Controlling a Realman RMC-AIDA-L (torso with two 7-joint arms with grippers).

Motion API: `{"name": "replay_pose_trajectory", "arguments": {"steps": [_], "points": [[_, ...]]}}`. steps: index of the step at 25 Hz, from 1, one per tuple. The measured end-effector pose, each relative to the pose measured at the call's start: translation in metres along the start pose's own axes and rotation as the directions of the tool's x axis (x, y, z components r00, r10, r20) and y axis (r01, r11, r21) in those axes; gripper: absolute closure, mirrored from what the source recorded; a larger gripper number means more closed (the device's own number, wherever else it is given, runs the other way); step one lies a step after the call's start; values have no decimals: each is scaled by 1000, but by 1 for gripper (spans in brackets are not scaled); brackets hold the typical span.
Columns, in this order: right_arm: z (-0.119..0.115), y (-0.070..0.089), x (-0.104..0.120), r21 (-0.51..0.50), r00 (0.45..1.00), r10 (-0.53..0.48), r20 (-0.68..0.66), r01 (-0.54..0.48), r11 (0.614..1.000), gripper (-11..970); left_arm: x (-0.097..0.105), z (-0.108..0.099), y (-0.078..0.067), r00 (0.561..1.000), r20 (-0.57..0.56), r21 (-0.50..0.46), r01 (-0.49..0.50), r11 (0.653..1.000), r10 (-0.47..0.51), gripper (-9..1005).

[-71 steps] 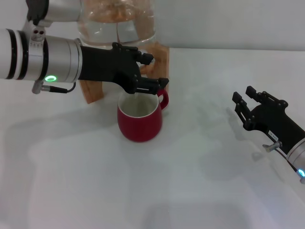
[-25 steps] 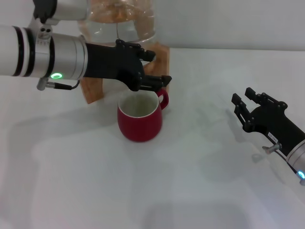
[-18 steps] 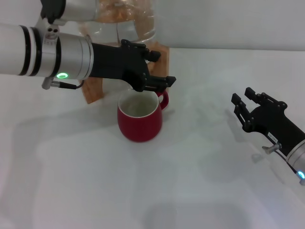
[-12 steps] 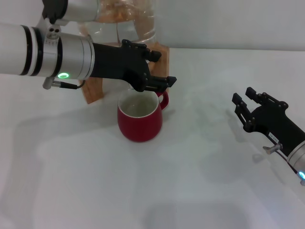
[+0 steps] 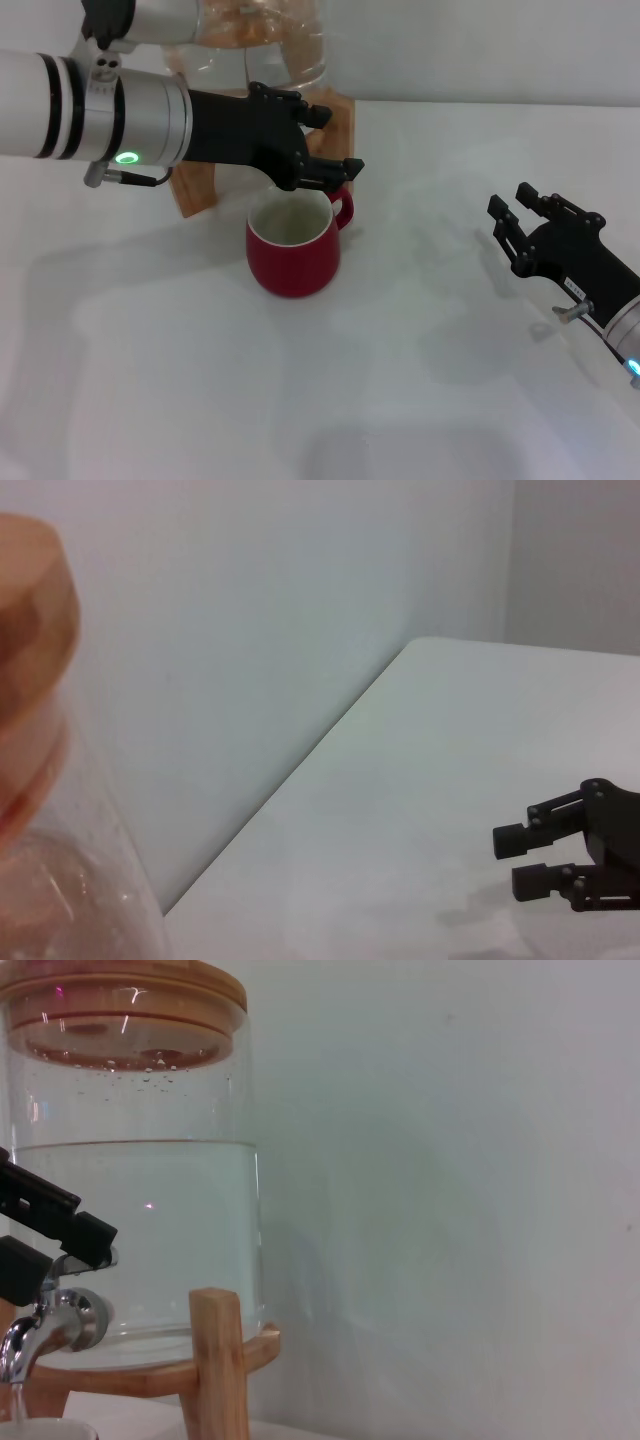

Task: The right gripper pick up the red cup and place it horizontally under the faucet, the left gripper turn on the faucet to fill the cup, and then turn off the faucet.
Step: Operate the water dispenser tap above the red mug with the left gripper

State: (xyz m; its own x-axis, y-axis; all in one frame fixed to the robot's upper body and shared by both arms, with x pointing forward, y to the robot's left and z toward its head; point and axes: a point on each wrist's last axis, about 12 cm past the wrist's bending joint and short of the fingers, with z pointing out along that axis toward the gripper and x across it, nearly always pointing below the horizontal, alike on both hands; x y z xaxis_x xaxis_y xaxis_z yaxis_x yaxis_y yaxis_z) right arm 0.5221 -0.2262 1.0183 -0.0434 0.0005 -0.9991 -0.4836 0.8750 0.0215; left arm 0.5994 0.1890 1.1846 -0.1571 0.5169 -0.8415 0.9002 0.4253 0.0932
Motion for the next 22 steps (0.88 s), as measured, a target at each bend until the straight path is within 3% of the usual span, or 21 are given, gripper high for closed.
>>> {"name": "replay_pose_trajectory", "arguments": {"steps": [22], "points": [[0, 0, 0, 0, 1000, 0, 0, 0, 1000, 597, -1, 0, 4, 1000, 2, -28, -9, 1000, 9, 236]]}}
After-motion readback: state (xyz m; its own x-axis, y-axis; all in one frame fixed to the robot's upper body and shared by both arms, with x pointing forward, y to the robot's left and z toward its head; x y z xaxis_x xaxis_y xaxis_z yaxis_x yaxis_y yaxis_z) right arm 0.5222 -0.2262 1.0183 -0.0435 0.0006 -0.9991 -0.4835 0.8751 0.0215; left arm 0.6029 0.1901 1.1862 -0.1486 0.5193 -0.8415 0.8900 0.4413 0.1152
